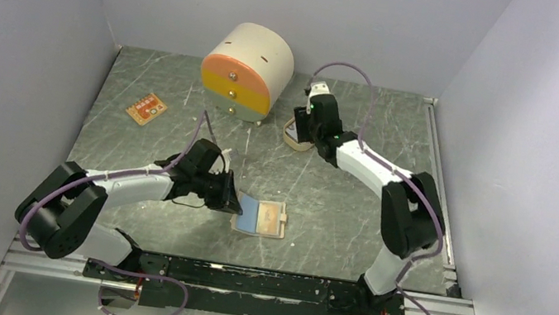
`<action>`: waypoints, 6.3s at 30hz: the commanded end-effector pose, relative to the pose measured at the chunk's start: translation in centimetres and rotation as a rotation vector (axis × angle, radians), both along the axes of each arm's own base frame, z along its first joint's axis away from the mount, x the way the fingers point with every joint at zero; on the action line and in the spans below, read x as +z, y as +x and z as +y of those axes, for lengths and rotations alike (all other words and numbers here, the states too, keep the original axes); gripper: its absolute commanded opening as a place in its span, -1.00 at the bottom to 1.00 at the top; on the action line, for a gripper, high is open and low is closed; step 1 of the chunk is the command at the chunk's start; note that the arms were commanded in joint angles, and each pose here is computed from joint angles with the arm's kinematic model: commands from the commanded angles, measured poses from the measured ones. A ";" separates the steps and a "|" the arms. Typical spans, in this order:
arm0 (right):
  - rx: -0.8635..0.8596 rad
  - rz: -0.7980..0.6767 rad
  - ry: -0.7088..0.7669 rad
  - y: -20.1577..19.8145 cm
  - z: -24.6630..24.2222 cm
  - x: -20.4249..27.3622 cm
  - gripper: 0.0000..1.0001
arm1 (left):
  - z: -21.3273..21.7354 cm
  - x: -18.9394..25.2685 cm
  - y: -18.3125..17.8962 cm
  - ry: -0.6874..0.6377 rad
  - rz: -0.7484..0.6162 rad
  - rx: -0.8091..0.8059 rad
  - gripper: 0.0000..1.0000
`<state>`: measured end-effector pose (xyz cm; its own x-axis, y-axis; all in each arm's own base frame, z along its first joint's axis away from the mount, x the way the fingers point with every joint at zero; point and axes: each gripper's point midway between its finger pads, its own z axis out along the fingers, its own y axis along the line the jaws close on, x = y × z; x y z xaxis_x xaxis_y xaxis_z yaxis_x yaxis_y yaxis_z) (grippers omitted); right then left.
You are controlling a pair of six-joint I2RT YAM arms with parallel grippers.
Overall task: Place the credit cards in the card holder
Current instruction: Pick up the credit card from the storage box, then insert the credit card into the card holder.
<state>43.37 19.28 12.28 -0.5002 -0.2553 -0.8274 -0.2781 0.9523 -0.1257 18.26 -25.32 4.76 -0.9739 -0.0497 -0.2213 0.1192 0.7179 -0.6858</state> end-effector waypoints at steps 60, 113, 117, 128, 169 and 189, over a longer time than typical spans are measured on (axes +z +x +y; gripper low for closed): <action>0.120 -0.073 -0.346 13.4 -4.5 -2.6 0.03 | -1.3 0.9 -0.8 -0.099 0.006 -0.088 -0.82; 0.232 0.010 -0.062 8.5 -1.2 2.3 -1.00 | -0.8 0.2 -0.6 -0.069 0.019 -0.040 -0.56; 0.217 0.034 0.007 6.7 -1.0 3.5 -1.00 | -0.9 0.2 -0.5 -0.074 0.025 -0.038 -0.47; -0.004 0.153 0.277 -1.0 -2.2 6.5 -1.00 | -0.6 -1.0 0.2 -0.037 0.045 0.035 -0.82; 0.146 0.404 0.983 -23.4 7.8 -4.2 -1.00 | -0.1 -1.9 -1.5 -0.113 0.060 0.078 -0.82; 0.089 0.388 0.952 -23.2 7.7 -6.7 -1.00 | 0.5 -2.7 -2.3 -0.106 0.071 0.081 -0.68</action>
